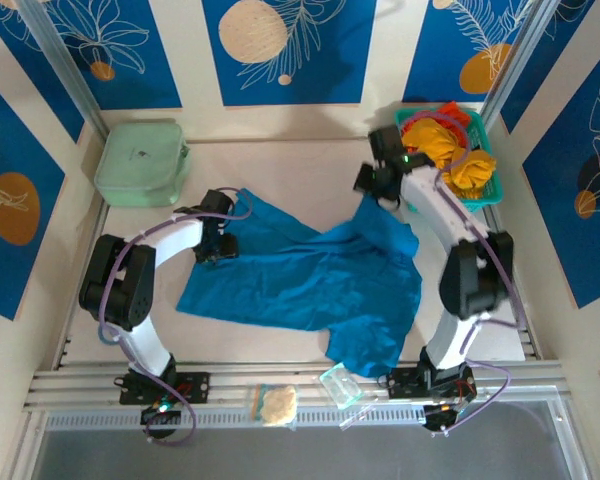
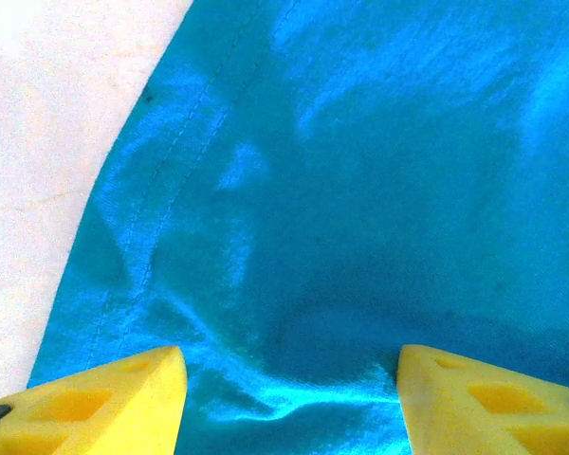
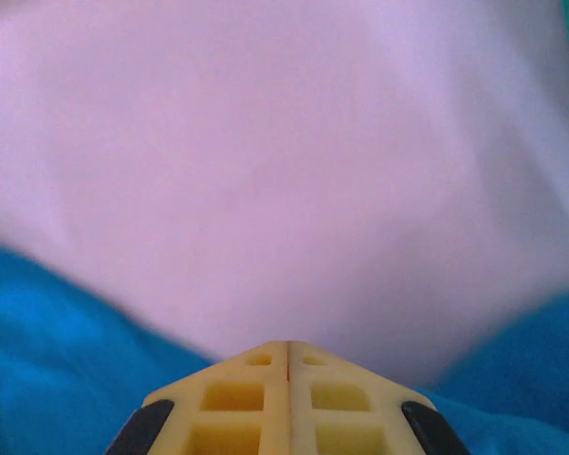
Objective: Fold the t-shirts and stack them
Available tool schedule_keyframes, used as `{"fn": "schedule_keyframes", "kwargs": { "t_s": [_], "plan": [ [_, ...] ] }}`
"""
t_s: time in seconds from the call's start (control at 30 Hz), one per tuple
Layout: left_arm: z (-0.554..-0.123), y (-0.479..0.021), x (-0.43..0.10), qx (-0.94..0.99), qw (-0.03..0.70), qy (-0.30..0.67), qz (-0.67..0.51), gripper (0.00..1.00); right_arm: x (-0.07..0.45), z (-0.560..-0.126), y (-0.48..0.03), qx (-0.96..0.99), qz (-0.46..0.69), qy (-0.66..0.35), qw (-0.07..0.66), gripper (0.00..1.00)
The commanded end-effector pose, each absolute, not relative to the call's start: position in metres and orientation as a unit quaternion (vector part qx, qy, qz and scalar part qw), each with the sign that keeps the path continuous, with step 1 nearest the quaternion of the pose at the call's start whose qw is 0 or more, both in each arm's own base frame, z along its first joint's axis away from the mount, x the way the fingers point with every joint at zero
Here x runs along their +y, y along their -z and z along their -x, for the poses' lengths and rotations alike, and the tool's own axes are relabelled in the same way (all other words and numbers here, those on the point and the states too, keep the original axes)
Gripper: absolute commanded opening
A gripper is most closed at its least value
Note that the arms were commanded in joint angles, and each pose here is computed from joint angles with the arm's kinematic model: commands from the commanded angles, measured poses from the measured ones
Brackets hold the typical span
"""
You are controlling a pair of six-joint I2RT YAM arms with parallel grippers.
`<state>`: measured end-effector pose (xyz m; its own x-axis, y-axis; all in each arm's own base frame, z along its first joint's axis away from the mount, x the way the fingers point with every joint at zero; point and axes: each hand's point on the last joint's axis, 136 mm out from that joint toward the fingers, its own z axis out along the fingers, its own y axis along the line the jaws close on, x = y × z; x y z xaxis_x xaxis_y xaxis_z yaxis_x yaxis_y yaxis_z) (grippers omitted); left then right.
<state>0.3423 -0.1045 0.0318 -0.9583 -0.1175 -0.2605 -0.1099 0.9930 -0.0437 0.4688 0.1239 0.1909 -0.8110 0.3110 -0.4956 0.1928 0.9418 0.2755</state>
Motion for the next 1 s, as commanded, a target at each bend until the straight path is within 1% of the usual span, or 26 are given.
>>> {"fn": "schedule_keyframes", "kwargs": {
  "t_s": [0.0,0.03,0.1,0.13,0.2,0.23,0.27,0.4,0.47,0.53,0.63,0.77,0.87,0.97],
  "plan": [
    [-0.337,-0.033,-0.103,0.99,0.129,0.008,0.057,0.61,0.125,-0.537,-0.19,0.948,-0.048,-0.075,0.307,0.0],
    [-0.337,-0.033,-0.104,0.99,0.127,0.009,0.057,0.61,0.127,-0.557,-0.194,0.944,-0.038,-0.066,0.322,0.0],
    [-0.336,-0.031,-0.104,0.991,0.124,0.008,0.058,0.61,0.125,-0.593,-0.185,0.942,-0.036,-0.038,0.333,0.0],
    [-0.336,-0.03,-0.103,0.991,0.122,0.006,0.058,0.61,0.125,-0.602,-0.183,0.941,-0.04,-0.034,0.336,0.07],
    [-0.335,-0.028,-0.101,0.991,0.118,0.001,0.059,0.61,0.124,-0.614,-0.178,0.938,-0.051,-0.034,0.342,0.29],
    [-0.334,-0.028,-0.101,0.991,0.117,0.0,0.058,0.61,0.125,-0.615,-0.177,0.937,-0.054,-0.037,0.342,0.39],
    [-0.333,-0.027,-0.1,0.992,0.115,-0.003,0.058,0.61,0.127,-0.614,-0.174,0.939,-0.058,-0.041,0.336,0.43],
    [-0.33,-0.028,-0.091,0.991,0.107,-0.03,0.07,0.61,0.137,-0.594,-0.161,0.948,-0.059,-0.059,0.308,0.44],
    [-0.327,-0.028,-0.084,0.99,0.106,-0.046,0.081,0.61,0.143,-0.58,-0.165,0.944,-0.052,-0.071,0.319,0.44],
    [-0.323,-0.026,-0.076,0.988,0.1,-0.065,0.094,0.61,0.143,-0.56,-0.165,0.945,-0.055,-0.077,0.314,0.44],
    [-0.315,-0.016,-0.069,0.986,0.089,-0.083,0.114,0.6,0.138,-0.523,-0.154,0.955,-0.077,-0.078,0.276,0.39],
    [-0.302,0.001,-0.062,0.984,0.07,-0.098,0.133,0.59,0.14,-0.466,-0.112,0.966,-0.11,-0.101,0.21,0.35],
    [-0.295,0.0,-0.056,0.982,0.067,-0.107,0.144,0.59,0.148,-0.427,-0.08,0.972,-0.126,-0.119,0.16,0.32],
    [-0.285,-0.005,-0.049,0.98,0.059,-0.118,0.15,0.59,0.155,-0.394,-0.056,0.976,-0.136,-0.114,0.125,0.32]
  ]
}}
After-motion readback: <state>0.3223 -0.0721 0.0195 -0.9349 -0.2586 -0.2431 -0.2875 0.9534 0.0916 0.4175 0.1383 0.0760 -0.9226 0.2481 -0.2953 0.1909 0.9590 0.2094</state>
